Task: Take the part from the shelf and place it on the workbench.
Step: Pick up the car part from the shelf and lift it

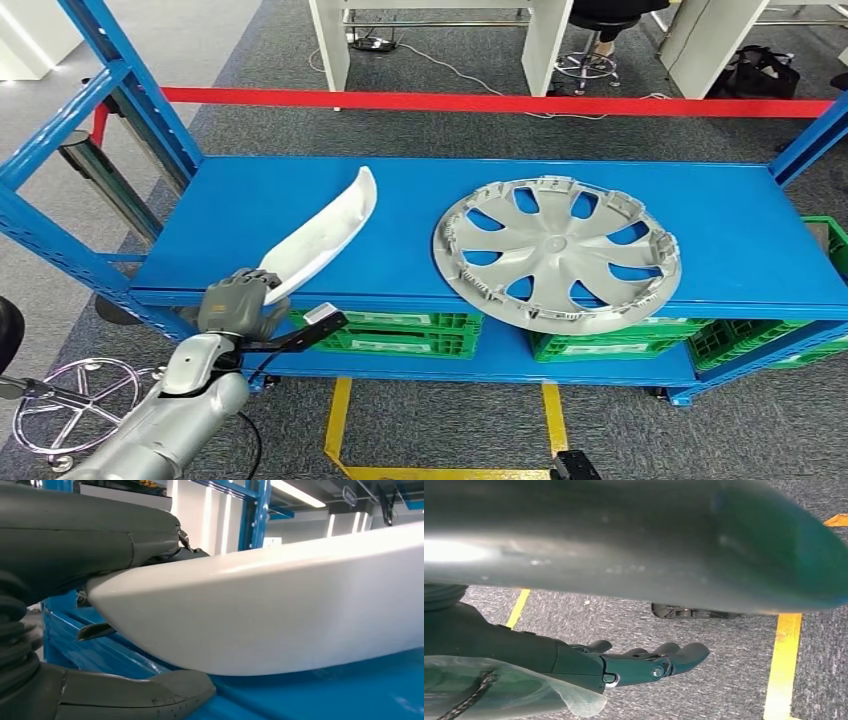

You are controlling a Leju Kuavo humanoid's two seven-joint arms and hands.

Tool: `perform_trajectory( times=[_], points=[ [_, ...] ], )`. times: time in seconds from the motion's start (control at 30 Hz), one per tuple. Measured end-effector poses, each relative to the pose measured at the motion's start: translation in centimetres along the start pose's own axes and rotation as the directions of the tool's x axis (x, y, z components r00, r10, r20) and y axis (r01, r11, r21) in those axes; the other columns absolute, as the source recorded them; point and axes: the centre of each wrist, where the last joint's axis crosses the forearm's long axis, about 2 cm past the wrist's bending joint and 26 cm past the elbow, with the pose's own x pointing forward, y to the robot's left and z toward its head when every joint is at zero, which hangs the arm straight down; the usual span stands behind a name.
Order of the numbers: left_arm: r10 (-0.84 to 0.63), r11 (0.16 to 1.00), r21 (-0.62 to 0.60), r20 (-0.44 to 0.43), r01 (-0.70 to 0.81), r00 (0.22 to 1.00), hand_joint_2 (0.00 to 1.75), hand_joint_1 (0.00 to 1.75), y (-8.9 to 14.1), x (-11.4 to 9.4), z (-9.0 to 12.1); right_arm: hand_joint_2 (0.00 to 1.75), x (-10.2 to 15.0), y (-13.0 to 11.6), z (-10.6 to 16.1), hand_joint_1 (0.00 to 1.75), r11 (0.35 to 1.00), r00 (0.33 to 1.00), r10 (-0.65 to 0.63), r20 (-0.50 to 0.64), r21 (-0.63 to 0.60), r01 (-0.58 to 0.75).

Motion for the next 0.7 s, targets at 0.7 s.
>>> perform_trajectory(
  times=[0.7],
  points=[
    [-0.048, 0.93, 0.367, 0.162, -0.015, 0.986, 1.75, 1.75, 5.4, 3.7, -0.4, 0.0, -0.4, 0.0, 0.1, 0.0, 1.0, 1.0, -0.01, 0.006, -0.01, 0.01]
  ],
)
